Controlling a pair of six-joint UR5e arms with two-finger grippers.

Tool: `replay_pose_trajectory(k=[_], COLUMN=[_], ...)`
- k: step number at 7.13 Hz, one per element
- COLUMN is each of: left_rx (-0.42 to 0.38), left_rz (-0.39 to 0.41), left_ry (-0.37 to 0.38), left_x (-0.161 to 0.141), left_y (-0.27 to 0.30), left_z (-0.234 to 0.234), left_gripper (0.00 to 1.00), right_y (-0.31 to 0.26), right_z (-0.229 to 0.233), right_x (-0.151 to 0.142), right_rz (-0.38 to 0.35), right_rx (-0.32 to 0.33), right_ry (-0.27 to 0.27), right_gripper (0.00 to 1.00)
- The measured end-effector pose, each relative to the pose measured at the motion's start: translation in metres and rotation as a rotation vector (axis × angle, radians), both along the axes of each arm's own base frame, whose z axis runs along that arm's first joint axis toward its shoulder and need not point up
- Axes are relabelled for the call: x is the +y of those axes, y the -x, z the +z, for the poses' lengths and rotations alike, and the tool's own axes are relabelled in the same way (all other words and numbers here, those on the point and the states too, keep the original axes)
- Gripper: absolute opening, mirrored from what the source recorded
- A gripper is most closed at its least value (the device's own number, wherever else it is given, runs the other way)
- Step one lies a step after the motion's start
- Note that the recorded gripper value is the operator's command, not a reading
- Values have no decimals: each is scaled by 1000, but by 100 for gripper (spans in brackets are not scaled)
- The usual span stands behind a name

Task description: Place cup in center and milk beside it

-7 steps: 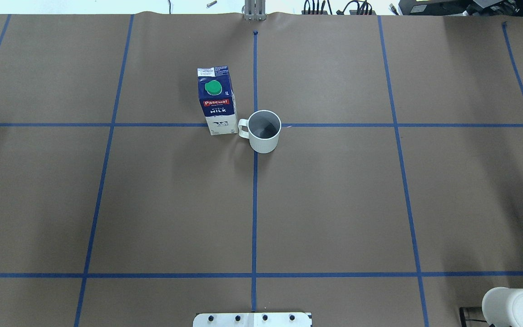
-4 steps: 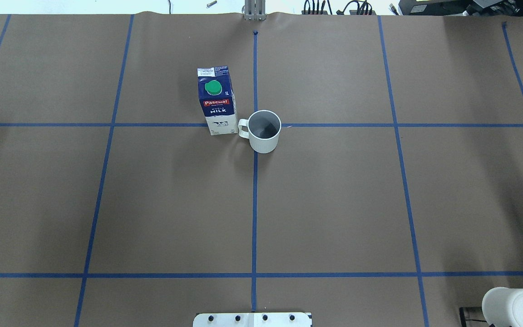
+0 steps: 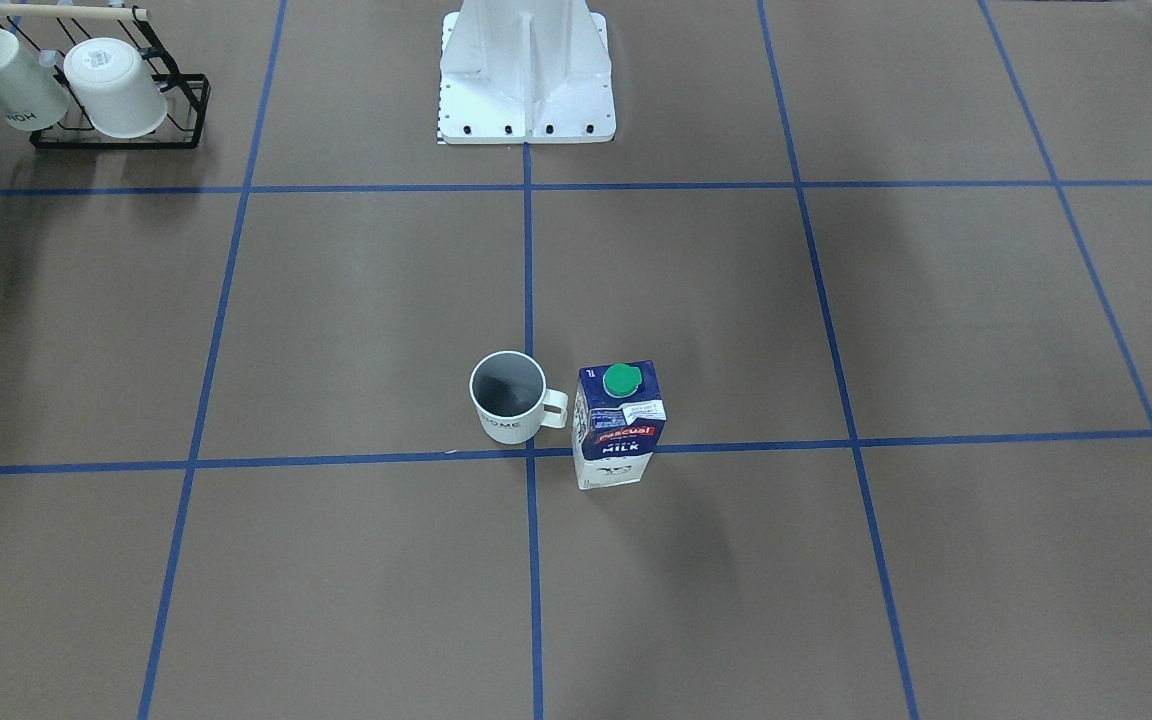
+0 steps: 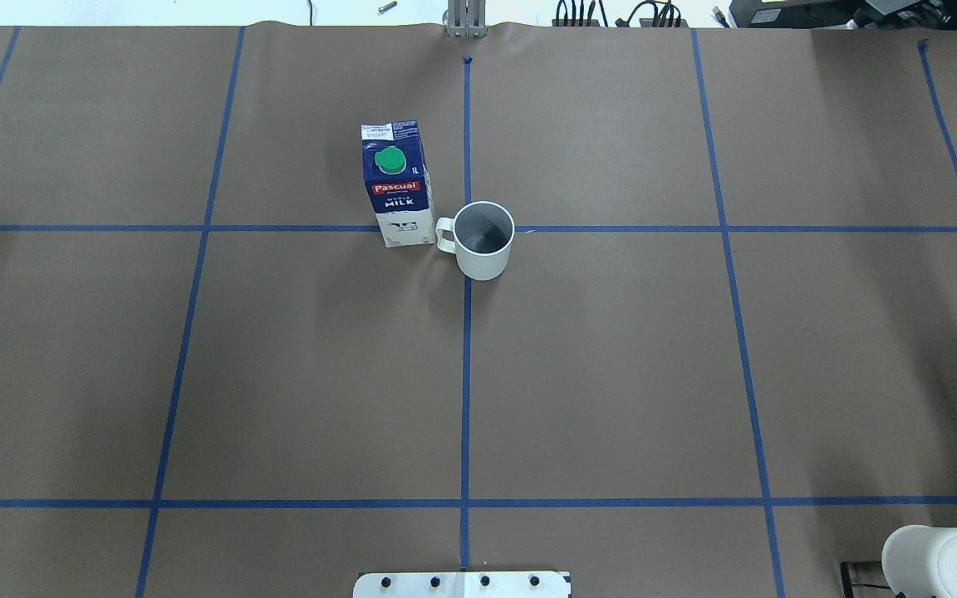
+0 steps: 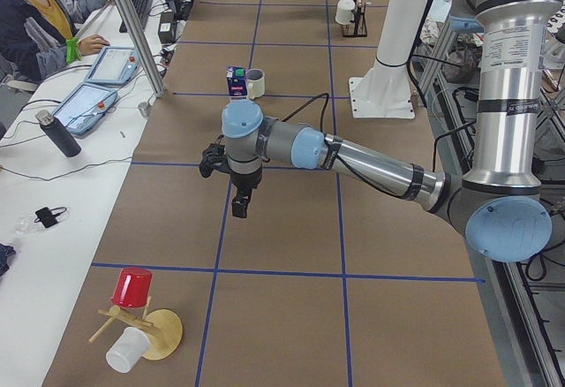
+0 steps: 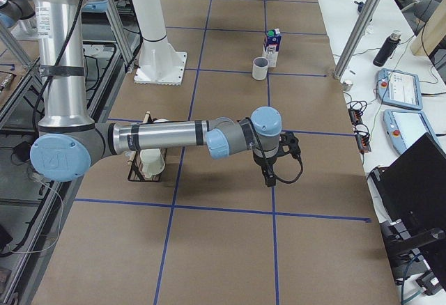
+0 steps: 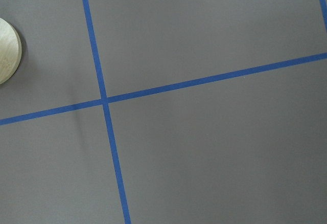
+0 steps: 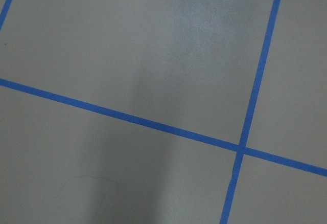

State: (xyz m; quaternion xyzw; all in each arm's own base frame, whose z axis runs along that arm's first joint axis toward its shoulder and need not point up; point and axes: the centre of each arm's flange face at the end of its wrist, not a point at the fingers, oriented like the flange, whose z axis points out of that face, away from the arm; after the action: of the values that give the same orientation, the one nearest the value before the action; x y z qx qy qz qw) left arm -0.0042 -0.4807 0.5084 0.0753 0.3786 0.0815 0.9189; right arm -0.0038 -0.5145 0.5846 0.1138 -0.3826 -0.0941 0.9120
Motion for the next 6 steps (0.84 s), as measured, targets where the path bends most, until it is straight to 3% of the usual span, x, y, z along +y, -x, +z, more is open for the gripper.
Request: replay_pose_trajectory(k=[6], left_rx=[-1], left_rz=[-32], left_ry=[-1], left_x=[1], left_y=[16], left_z=[0], left_gripper=[98], right_y=[-2], right_z=[-4], right_x=[8], right_rz=[0], right_rx=[-2], right_ry=[-9], right_gripper=[100])
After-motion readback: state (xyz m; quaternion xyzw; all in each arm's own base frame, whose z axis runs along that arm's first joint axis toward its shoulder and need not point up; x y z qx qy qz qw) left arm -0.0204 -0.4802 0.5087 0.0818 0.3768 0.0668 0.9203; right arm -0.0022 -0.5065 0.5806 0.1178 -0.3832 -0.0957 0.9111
